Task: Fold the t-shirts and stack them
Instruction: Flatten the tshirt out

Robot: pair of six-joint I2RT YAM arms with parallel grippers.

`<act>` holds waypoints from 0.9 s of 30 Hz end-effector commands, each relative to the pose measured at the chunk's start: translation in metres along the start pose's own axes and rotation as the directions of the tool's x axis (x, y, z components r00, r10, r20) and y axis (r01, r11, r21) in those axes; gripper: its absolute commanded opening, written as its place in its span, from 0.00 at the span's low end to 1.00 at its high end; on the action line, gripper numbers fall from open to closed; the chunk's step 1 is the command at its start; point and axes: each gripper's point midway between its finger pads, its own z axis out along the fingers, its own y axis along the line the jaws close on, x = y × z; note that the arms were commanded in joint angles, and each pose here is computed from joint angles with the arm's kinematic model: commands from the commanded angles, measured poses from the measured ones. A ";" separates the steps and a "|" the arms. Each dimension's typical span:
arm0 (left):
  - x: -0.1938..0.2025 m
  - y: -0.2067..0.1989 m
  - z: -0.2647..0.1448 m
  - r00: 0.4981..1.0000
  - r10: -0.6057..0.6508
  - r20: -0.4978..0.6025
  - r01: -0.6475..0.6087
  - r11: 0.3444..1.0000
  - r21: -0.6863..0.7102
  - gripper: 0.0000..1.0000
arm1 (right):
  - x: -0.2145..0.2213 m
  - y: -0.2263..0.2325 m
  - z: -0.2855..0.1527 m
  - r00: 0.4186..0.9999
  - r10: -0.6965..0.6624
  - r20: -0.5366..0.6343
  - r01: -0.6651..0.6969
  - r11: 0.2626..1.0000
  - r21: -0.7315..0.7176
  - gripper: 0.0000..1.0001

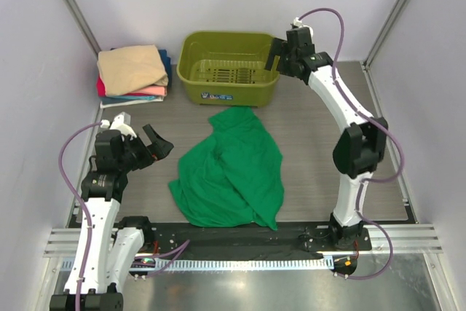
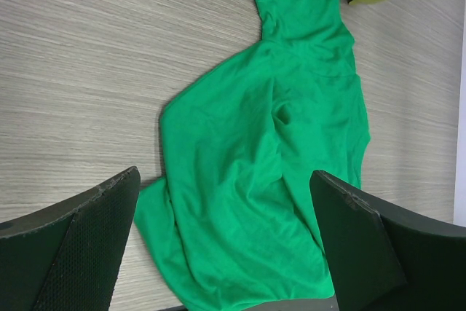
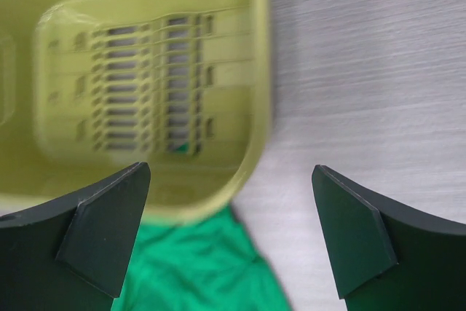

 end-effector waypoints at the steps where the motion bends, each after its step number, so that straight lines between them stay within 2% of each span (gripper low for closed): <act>1: -0.007 -0.005 -0.001 1.000 0.015 0.020 -0.015 1.000 0.023 1.00 | -0.020 -0.005 0.026 1.000 -0.008 0.015 0.008 1.000 0.017 1.00; 3: -0.007 -0.006 -0.001 1.000 0.016 0.023 -0.017 1.000 0.024 1.00 | -0.022 -0.003 0.036 1.000 -0.011 0.008 0.011 1.000 0.013 1.00; 5: -0.007 -0.006 -0.002 1.000 0.015 0.023 -0.015 1.000 0.024 1.00 | -0.006 -0.001 0.059 0.999 -0.017 -0.041 0.017 1.000 -0.007 0.98; 7: -0.006 -0.005 -0.001 1.000 0.015 0.018 -0.015 1.000 0.021 1.00 | -0.003 0.005 0.069 0.998 -0.023 -0.055 0.021 0.999 -0.035 0.87; 8: -0.006 -0.005 0.000 1.000 0.012 0.014 -0.013 1.000 0.021 1.00 | 0.008 0.002 0.080 0.996 -0.026 -0.083 0.024 0.999 -0.032 0.74; 9: -0.006 -0.005 0.000 1.000 0.014 0.014 -0.014 1.000 0.023 1.00 | 0.009 0.004 0.082 0.996 -0.024 -0.089 0.020 0.999 -0.044 0.66; 10: -0.006 -0.005 -0.001 1.000 0.015 0.018 -0.016 1.000 0.025 1.00 | 0.011 0.003 0.084 0.995 -0.023 -0.094 0.019 0.999 -0.044 0.46; 12: -0.007 -0.005 -0.001 1.000 0.015 0.021 -0.015 1.000 0.022 1.00 | 0.014 -0.003 0.088 0.994 -0.011 -0.107 0.006 0.999 -0.044 0.21; 14: -0.007 -0.005 -0.001 1.000 0.013 0.021 -0.014 1.000 0.022 1.00 | 0.014 -0.007 0.087 0.992 0.014 -0.124 -0.023 0.997 -0.069 0.01; 17: -0.006 -0.005 0.000 1.000 0.012 0.014 -0.013 1.000 0.021 1.00 | 0.007 -0.028 0.078 0.988 0.082 -0.133 -0.090 0.994 -0.059 0.01; 21: -0.005 -0.005 0.000 1.000 0.011 0.010 -0.011 1.000 0.023 1.00 | 0.000 -0.085 0.044 0.980 0.178 -0.084 -0.171 0.981 0.092 0.01; 25: -0.005 -0.006 0.000 1.000 0.013 0.009 -0.013 1.000 0.029 1.00 | -0.001 -0.153 0.001 0.942 0.335 0.011 -0.327 0.912 0.248 0.01; 26: -0.005 -0.005 0.000 1.000 0.012 0.009 -0.012 1.000 0.026 1.00 | 0.001 -0.157 -0.010 0.934 0.357 0.027 -0.352 0.901 0.255 0.01; 27: -0.005 -0.006 0.000 1.000 0.013 0.010 -0.014 0.999 0.029 1.00 | 0.003 -0.195 -0.030 0.901 0.427 0.080 -0.430 0.850 0.305 0.01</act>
